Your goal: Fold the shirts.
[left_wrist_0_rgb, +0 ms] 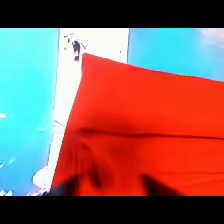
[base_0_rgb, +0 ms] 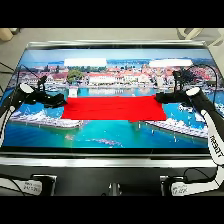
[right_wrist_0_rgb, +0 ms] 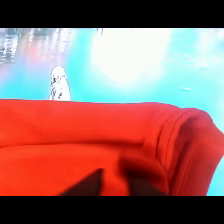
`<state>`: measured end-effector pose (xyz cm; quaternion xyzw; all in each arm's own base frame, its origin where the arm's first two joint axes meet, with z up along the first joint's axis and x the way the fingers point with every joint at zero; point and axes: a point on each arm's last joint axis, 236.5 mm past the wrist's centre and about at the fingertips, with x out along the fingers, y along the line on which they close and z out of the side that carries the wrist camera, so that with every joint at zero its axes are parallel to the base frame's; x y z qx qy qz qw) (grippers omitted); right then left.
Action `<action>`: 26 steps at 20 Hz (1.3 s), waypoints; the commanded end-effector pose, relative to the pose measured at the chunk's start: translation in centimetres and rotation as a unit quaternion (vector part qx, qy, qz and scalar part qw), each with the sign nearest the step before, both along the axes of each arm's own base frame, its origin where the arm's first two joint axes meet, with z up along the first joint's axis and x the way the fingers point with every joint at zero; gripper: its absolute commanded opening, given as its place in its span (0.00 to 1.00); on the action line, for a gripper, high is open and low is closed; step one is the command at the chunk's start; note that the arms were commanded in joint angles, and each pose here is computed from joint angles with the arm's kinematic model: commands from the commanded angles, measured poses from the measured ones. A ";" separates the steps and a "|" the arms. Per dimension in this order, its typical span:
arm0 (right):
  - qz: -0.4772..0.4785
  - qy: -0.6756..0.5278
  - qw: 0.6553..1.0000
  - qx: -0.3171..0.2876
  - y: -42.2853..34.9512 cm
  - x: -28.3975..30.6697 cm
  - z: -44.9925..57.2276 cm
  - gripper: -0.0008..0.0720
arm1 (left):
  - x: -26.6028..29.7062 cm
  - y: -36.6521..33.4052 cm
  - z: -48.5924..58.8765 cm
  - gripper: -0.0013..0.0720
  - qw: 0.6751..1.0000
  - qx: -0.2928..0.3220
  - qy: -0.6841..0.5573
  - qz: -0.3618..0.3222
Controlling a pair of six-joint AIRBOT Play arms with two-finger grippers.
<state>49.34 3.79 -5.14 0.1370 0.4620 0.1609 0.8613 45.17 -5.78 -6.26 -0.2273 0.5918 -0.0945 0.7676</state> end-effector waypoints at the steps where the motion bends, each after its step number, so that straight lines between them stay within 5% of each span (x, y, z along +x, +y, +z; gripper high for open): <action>1: 0.035 0.007 0.999 -0.010 -0.8 -0.5 0.5 0.96 | 0.3 0.4 0.4 0.98 1.000 -0.009 0.011 -0.006; 4: 0.014 0.081 0.995 -0.053 -8.8 -4.2 0.6 0.98 | -0.3 2.3 4.3 0.98 1.000 0.003 0.009 -0.024; 6: 0.007 0.150 0.989 -0.007 -10.4 -7.6 -1.1 1.00 | -0.1 2.2 7.2 0.98 0.999 0.009 -0.025 -0.024; 10: 0.056 0.197 0.973 0.105 -5.3 -8.7 -3.4 1.00 | -0.6 -2.3 12.3 0.98 0.995 -0.005 -0.083 -0.060; 14: 0.016 0.178 0.980 0.092 -1.8 -5.1 -5.1 1.00 | -1.9 -8.0 13.9 0.98 0.987 -0.008 -0.107 -0.121; 15: -0.006 0.173 0.981 0.092 -1.2 -4.1 -5.2 0.95 | -2.1 -9.3 13.9 0.98 0.985 -0.009 -0.110 -0.133; 16: -0.007 0.160 0.983 0.093 -0.3 -3.2 -4.9 0.73 | -2.1 -10.4 13.9 0.98 0.983 -0.010 -0.116 -0.142; 18: 0.013 0.142 0.986 0.091 1.2 -2.4 -3.5 0.06 | -1.9 -12.9 13.8 0.98 0.979 -0.011 -0.132 -0.158; 19: 0.027 0.125 0.988 0.087 1.8 -2.0 -2.3 0.04 | -1.6 -14.2 13.5 0.97 0.976 -0.012 -0.141 -0.164; 20: 0.046 0.102 0.991 0.079 2.4 -1.7 -0.5 0.04 | -1.4 -15.7 13.1 0.74 0.974 -0.013 -0.148 -0.171; 21: 0.060 0.079 0.993 0.070 3.0 -1.6 1.3 0.04 | -1.3 -17.2 12.4 0.25 0.972 -0.015 -0.154 -0.178; 22: 0.072 0.056 0.994 0.063 3.8 -1.6 3.6 0.04 | -1.0 -18.9 11.7 0.06 0.970 -0.019 -0.160 -0.183; 26: 0.134 -0.033 0.990 0.036 8.0 -3.9 12.9 0.04 | -1.7 -26.5 6.3 0.06 0.979 -0.090 -0.102 -0.153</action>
